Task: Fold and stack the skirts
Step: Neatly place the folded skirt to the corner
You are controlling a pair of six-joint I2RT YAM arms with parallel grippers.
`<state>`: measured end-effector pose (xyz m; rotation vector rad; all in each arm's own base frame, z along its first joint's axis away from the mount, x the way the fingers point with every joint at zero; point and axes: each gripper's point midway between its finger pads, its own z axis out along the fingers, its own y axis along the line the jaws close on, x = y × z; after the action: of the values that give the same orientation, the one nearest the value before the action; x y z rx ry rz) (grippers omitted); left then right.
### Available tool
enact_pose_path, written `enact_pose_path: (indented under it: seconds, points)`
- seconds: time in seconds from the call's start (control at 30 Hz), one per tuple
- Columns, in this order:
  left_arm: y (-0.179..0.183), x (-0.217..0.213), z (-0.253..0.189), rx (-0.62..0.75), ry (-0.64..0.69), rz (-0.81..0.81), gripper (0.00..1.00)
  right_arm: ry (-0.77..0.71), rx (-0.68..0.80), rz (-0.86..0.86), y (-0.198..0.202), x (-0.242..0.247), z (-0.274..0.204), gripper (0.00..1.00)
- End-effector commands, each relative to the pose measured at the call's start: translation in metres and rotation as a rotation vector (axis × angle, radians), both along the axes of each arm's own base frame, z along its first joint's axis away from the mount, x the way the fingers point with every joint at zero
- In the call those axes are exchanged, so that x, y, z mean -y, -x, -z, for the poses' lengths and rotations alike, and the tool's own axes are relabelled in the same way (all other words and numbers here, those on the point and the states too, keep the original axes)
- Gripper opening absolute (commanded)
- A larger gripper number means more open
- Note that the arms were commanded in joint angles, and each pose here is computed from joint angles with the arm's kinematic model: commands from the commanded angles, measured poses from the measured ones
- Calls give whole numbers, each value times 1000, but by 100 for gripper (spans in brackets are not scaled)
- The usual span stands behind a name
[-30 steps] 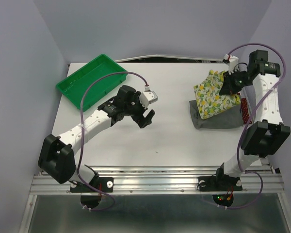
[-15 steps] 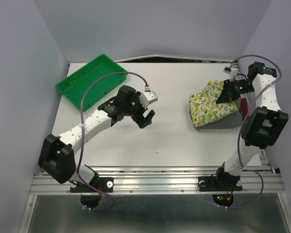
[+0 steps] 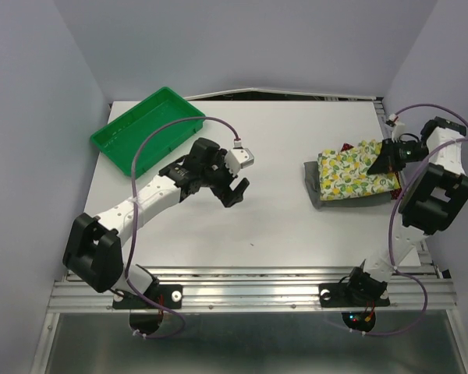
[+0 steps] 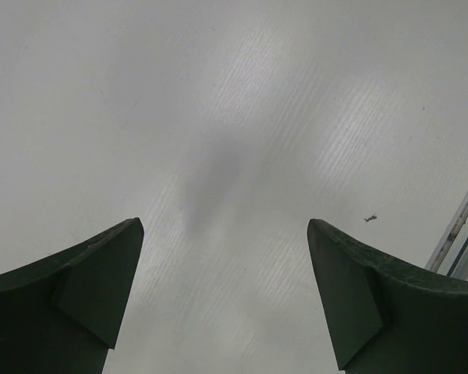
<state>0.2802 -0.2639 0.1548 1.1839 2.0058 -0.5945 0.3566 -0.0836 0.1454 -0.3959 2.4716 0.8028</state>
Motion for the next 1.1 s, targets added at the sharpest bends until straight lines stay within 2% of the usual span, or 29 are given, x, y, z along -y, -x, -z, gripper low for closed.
enact_pose_path:
  seconds: [0.0,0.13,0.2,0.43,0.5,0.57,0.67,0.73,0.87,1.07]
  points:
    - [-8,5,-15,30,12,11,99,-20,32,-33,-4,-4,16,9]
    - [-8,3,-12,19,-4,0,99,-21,26,-24,-16,3,32,14]
    - [-8,0,-14,26,-11,-6,99,-8,16,-3,-18,10,36,22]
    - [-8,-6,-11,24,-20,-32,99,141,77,38,-44,48,40,23]
    - [-7,-5,-12,22,-14,-30,99,143,58,34,-46,51,42,34]
    - [-8,-5,-15,31,-11,-33,99,131,39,30,-43,49,41,55]
    - [-8,-8,-16,44,-14,-42,99,154,44,35,-38,50,35,68]
    - [-8,-11,-16,47,-16,-48,99,165,46,46,-35,49,31,71]
    - [-16,-20,-20,28,15,-87,99,199,92,112,-42,54,5,97]
    - [-49,-57,-34,5,77,-203,99,284,202,259,-60,72,-53,100]
